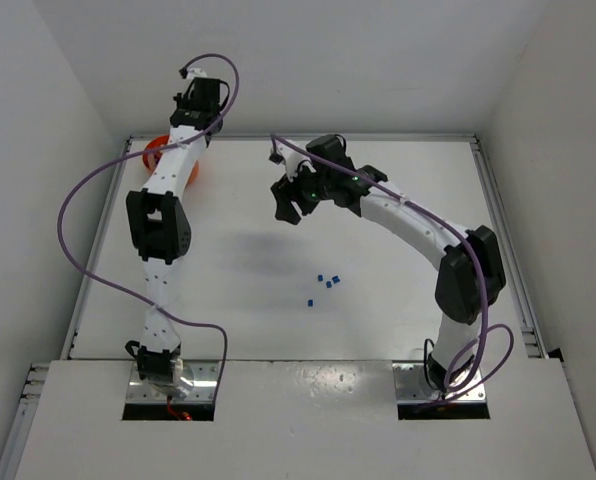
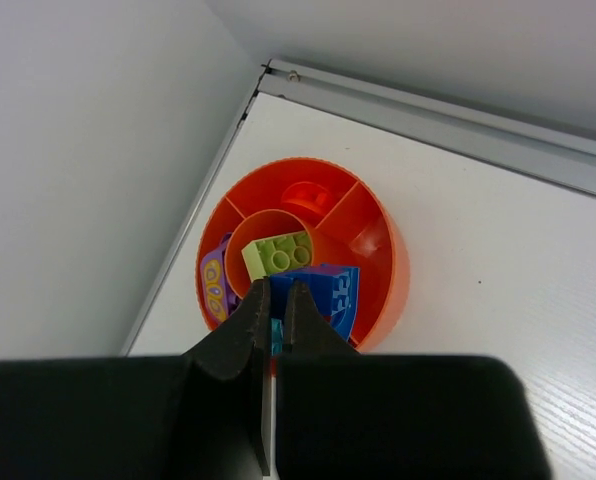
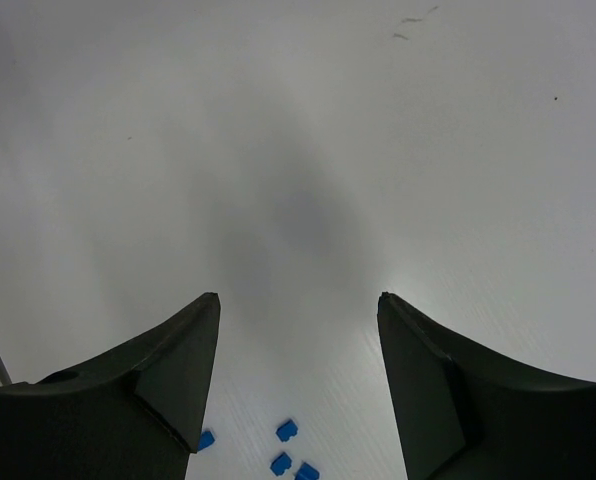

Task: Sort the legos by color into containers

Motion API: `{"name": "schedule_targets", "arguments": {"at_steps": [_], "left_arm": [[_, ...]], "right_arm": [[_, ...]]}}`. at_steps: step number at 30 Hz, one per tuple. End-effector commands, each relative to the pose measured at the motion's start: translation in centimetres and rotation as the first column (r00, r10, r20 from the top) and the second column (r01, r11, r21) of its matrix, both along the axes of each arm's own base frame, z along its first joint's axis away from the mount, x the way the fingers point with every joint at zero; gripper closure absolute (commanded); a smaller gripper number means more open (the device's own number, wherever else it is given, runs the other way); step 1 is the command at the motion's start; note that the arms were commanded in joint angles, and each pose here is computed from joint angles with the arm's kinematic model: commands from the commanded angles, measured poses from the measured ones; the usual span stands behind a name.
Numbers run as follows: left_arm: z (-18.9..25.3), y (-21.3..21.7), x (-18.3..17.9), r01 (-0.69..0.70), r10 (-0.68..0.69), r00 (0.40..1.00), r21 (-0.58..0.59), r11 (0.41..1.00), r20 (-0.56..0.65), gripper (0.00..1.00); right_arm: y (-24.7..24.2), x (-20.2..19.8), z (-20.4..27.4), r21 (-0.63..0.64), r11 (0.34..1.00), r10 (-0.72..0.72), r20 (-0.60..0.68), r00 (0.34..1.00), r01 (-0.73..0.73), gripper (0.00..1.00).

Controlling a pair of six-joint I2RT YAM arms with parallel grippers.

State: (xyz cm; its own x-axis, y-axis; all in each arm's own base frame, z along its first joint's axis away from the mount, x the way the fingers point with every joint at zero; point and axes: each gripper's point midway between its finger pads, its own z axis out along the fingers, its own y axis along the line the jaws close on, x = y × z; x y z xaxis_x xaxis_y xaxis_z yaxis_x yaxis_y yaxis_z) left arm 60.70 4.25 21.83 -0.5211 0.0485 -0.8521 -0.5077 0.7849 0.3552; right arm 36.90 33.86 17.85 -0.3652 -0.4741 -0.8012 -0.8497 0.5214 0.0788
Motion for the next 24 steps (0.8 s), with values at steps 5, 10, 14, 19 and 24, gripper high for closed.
{"name": "schedule_targets", "arguments": {"at_steps": [5,10,14,19,24], "left_arm": [[-1.2,1.2,1.4,-0.013,0.012,1.000,0.004,1.000,0.017,0.96],[-2.3,1.1,1.8,-0.012,0.012,1.000,0.005,1.000,0.006,0.93],[-3.0,1.0,2.3,-0.005,0.005,1.000,0.001,1.000,0.004,0.92],[-4.0,1.1,2.4,-0.012,0.012,1.000,0.007,1.000,-0.006,0.85],[-3.9,1.6,2.5,-0.022,0.022,1.000,0.006,1.000,0.003,0.68]], "right_arm": [[0.5,0.3,1.0,0.057,0.998,0.007,-0.009,1.000,-0.007,0.35],[0.2,0.6,0.6,0.057,0.998,0.005,-0.020,1.000,-0.004,0.35],[0.4,0.8,0.0,0.051,0.999,0.005,-0.029,1.000,-0.004,0.35],[0.2,1.1,-0.4,0.050,0.999,0.003,-0.039,0.999,-0.001,0.35],[0.3,1.0,-0.8,0.053,0.999,0.005,-0.057,0.998,-0.002,0.35]]}}
